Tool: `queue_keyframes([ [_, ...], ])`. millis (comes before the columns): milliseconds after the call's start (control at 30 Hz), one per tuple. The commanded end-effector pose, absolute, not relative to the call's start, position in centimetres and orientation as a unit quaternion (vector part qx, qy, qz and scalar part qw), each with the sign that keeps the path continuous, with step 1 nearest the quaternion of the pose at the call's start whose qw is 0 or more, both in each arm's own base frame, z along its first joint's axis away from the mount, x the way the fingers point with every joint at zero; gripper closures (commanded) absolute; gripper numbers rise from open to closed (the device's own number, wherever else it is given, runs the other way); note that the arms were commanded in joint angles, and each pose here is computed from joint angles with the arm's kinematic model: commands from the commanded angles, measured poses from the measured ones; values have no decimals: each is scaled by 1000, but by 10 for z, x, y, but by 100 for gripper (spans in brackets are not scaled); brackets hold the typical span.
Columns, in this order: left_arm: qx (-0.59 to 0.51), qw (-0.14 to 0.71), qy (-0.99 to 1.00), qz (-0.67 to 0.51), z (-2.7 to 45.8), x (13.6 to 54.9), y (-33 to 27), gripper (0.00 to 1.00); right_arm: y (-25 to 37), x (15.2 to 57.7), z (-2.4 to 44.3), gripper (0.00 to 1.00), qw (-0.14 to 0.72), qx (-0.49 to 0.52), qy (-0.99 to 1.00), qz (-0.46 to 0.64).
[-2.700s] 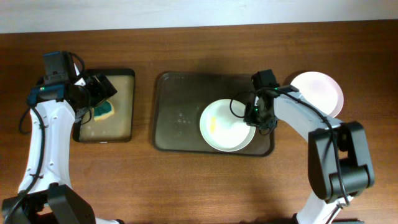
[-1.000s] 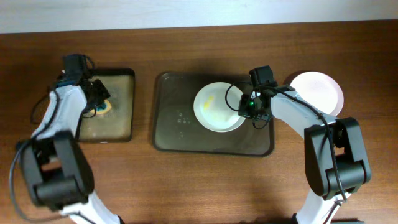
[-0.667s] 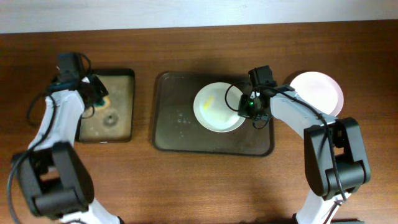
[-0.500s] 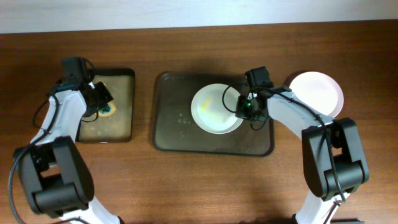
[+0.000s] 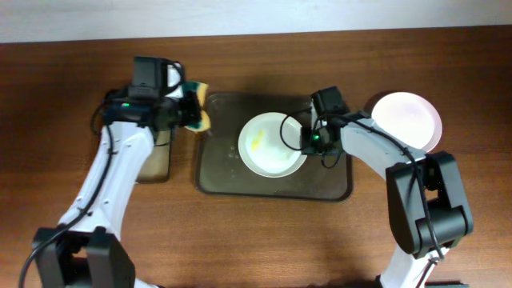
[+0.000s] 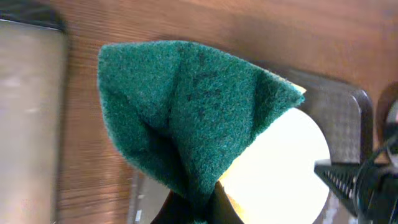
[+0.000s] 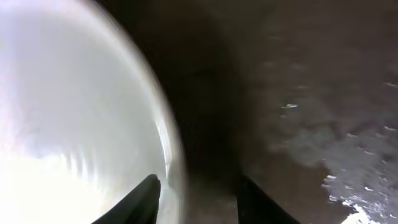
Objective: Clean dirty plates on tray and stack at the side
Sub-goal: 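Grasp the green sponge in the water tray with the left gripper, then scrub the cream plate with the sponge while the right gripper holds it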
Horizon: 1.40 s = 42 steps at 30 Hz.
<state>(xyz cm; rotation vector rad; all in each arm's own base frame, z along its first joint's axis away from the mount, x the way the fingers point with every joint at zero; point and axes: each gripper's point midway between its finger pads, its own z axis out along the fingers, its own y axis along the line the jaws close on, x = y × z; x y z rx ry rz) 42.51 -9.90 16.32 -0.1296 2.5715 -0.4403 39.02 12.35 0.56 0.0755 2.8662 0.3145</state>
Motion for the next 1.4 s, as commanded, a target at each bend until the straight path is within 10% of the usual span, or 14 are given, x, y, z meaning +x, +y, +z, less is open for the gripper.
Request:
queue_keyframes([
  [0,-2,257,950,-176,153,427,-133,100,123,380,-13,58,86,89,981,148],
  [67,19,253,950,-181,147,425,-153,100,129,381,-11,58,86,86,979,164],
  [233,48,235,952,-190,130,418,-188,100,128,378,-16,96,79,87,980,160],
  [900,38,176,979,-99,-4,408,-247,100,127,375,-19,96,71,88,981,157],
  [1167,-22,300,933,197,38,446,-146,100,124,369,-20,96,59,90,983,150],
  [1367,-19,301,947,113,82,462,-181,100,124,368,-21,96,56,90,983,150],
])
